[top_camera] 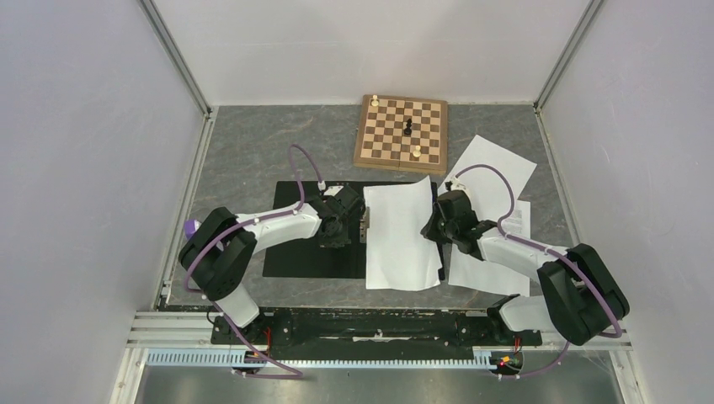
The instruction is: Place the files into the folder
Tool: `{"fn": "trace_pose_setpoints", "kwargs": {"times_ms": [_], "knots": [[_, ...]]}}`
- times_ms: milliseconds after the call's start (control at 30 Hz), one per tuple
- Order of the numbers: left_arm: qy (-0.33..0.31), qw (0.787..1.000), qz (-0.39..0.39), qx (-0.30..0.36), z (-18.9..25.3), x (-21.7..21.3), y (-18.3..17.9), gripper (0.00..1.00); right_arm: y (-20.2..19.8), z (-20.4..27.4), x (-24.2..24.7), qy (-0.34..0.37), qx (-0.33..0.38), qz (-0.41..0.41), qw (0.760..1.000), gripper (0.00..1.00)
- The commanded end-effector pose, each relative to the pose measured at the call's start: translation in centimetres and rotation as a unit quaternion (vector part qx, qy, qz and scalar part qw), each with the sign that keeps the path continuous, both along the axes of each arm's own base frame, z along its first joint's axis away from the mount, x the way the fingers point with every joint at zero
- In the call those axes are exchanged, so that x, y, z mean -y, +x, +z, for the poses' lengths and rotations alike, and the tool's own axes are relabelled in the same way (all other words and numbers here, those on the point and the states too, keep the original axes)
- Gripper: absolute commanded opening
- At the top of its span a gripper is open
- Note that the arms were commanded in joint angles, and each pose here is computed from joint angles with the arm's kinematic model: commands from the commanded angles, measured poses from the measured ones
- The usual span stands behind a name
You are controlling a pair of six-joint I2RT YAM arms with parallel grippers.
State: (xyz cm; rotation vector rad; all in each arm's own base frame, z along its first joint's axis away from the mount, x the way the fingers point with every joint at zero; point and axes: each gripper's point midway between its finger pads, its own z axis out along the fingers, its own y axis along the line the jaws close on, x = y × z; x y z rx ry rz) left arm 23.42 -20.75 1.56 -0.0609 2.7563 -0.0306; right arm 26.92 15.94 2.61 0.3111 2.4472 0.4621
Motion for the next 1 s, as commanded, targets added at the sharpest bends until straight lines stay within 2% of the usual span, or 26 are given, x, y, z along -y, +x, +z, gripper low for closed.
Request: {"fn": "trace_pose_setpoints", "kwargs": {"times_ms": [0, 400, 533, 633, 800, 967], "knots": [[0.023, 1.000, -0.002, 0.001, -1.1, -1.2, -0.4, 0.02, 1.7, 2.6, -2.6, 0.058, 0.030, 0.011, 0.998, 0.00], [0.014, 1.000, -0.002, -0.002, -1.2, -1.0, -0.8, 0.02, -0.6, 0.3, -2.5, 0.034, 0.026, 0.038, 0.998, 0.02], [0.015, 1.000, -0.002, -0.001, -1.0, -1.1, -0.8, 0.02, 0.2, 0.9, -1.5, -0.010, 0.038, 0.043, 0.998, 0.43], [0.019, 1.000, -0.004, 0.001, -0.9, -1.3, -0.7, 0.02, 0.5, 1.2, -0.8, -0.037, 0.042, 0.047, 0.997, 0.62], [0.019, 1.000, -0.009, 0.004, -0.7, -1.1, -0.5, 0.02, 0.7, 0.9, -0.1, -0.053, 0.042, 0.055, 0.996, 0.75], [0.022, 1.000, -0.017, 0.002, -0.7, -1.1, -0.5, 0.02, 1.2, 0.0, 0.3, -0.055, 0.033, 0.068, 0.996, 0.82]]}}
